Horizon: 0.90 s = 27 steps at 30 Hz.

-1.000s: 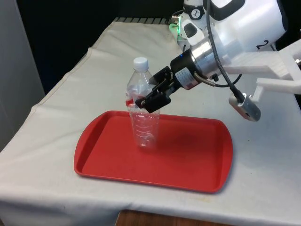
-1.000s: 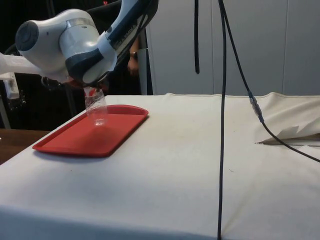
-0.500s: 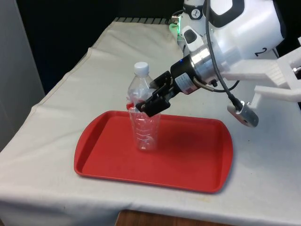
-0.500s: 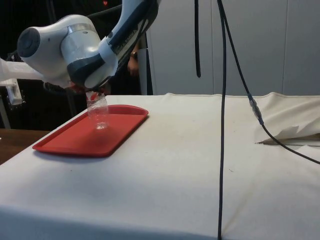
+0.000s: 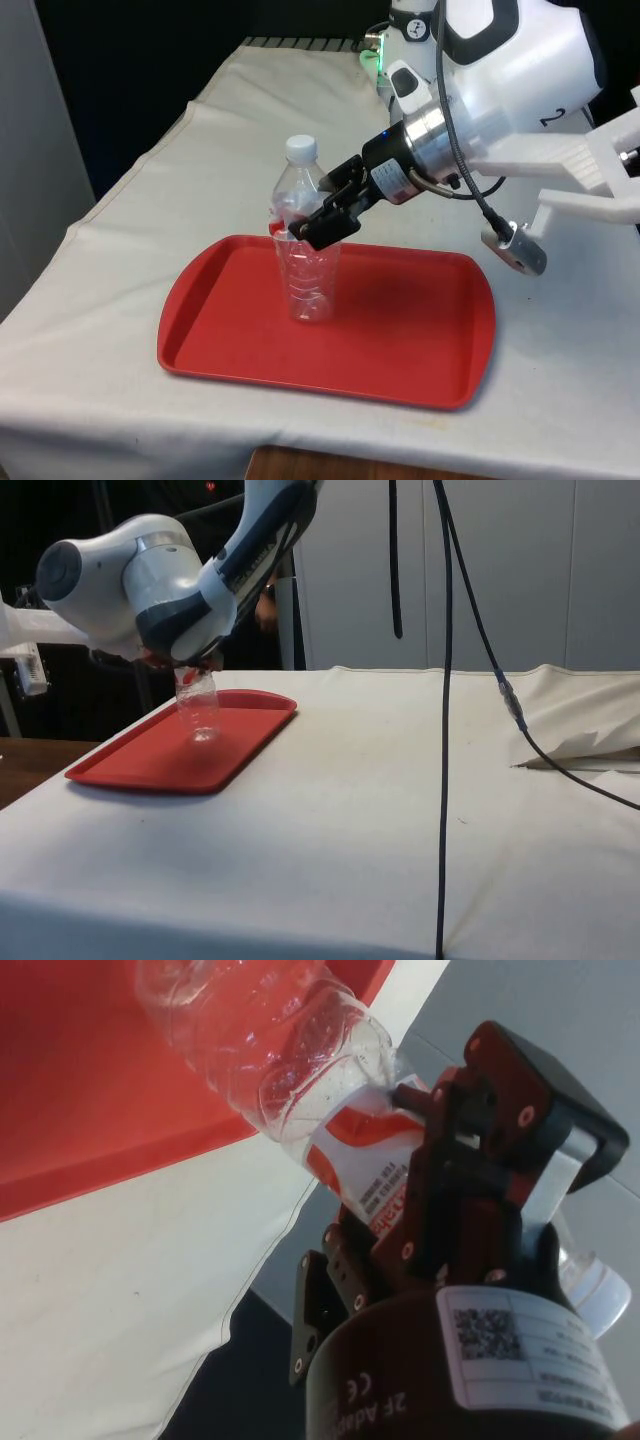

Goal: Place the bottle upright on the tray.

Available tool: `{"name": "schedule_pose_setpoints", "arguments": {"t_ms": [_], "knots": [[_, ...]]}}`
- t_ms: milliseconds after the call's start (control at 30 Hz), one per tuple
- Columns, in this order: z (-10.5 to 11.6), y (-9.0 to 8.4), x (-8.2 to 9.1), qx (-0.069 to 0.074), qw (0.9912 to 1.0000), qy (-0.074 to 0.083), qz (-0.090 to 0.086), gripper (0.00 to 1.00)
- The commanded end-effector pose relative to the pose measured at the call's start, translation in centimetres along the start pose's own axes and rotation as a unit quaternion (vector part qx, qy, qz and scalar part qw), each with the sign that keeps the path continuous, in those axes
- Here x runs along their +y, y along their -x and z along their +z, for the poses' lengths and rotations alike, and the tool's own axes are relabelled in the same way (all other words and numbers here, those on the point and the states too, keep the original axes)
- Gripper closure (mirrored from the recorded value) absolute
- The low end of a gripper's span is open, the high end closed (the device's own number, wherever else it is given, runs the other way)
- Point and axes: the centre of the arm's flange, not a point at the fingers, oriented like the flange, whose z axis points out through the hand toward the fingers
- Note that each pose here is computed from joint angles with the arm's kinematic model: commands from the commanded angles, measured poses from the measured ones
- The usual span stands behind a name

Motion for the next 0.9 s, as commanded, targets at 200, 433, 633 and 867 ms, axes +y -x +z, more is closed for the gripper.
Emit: {"name": "schedule_pose_setpoints", "arguments": {"t_ms": [200,433,633,867], "knots": [[0.21,0.13,-0.19,0.000,1.00000,0.001,-0.002,0.86],[0.15,0.08,-0.30,0.001,1.00000,0.001,-0.002,0.86],[0.24,0.10,-0.42,0.001,0.99999,0.002,-0.004,0.86],[0.19,0.01,-0.62,0.001,1.00000,0.000,-0.002,0.72]]}}
